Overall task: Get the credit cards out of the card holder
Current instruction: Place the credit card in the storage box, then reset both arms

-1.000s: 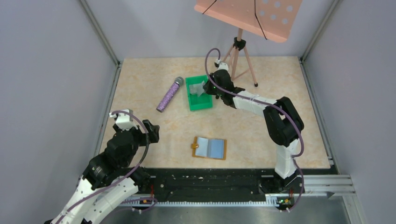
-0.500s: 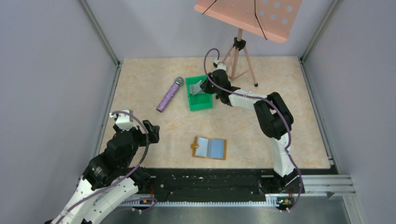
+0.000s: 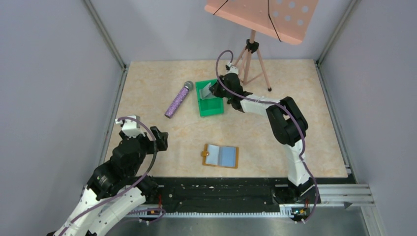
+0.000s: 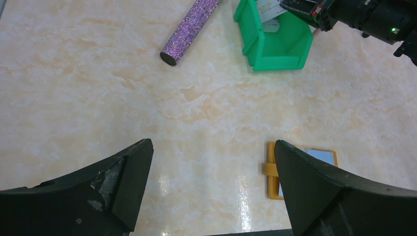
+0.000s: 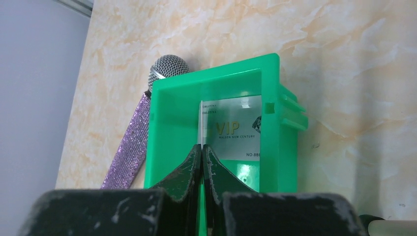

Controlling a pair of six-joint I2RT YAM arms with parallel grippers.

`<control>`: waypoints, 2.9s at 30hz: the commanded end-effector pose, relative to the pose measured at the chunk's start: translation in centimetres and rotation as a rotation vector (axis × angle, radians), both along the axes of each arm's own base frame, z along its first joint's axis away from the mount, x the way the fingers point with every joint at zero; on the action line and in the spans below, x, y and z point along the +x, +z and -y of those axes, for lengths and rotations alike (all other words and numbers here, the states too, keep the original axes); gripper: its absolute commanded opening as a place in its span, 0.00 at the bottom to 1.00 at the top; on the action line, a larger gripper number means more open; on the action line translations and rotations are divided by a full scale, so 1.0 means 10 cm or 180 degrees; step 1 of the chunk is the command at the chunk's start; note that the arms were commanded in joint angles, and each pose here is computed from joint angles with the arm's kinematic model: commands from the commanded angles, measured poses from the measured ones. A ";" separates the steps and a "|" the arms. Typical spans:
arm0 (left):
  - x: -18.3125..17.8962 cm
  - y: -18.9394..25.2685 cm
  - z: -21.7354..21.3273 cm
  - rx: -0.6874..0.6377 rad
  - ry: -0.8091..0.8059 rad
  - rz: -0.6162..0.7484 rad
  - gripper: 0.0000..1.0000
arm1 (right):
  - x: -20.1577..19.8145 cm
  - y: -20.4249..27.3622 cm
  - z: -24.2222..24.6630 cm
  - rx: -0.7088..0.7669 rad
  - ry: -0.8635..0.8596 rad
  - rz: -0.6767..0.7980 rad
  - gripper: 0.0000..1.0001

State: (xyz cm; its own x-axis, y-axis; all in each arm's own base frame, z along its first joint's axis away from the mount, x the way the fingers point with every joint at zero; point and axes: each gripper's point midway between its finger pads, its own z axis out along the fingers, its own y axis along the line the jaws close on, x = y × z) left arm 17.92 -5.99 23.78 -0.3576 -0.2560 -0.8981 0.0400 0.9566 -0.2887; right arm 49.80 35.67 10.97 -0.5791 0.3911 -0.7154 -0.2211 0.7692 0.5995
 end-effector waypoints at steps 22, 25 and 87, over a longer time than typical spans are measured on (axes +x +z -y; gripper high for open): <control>0.01 0.09 0.01 -0.0094 0.0001 0.0120 0.99 | 0.16 0.04 0.11 0.0315 -0.0449 -0.0115 0.24; 0.02 0.07 0.01 -0.0081 0.0000 0.0109 0.99 | 0.18 0.11 0.14 0.0227 -0.0489 -0.0092 0.31; 0.05 0.33 0.59 -0.0512 -0.0781 0.0336 0.99 | -3.05 1.36 1.97 -0.0642 0.0038 0.0474 0.99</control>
State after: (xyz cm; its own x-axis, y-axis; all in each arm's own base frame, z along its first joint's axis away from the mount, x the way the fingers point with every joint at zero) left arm 18.19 -10.85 24.95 -0.4014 -0.2989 -0.8657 0.2150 0.8881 -0.4063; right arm 19.33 18.09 24.20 -0.5009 0.1505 -0.8523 -0.3813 0.8457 0.3734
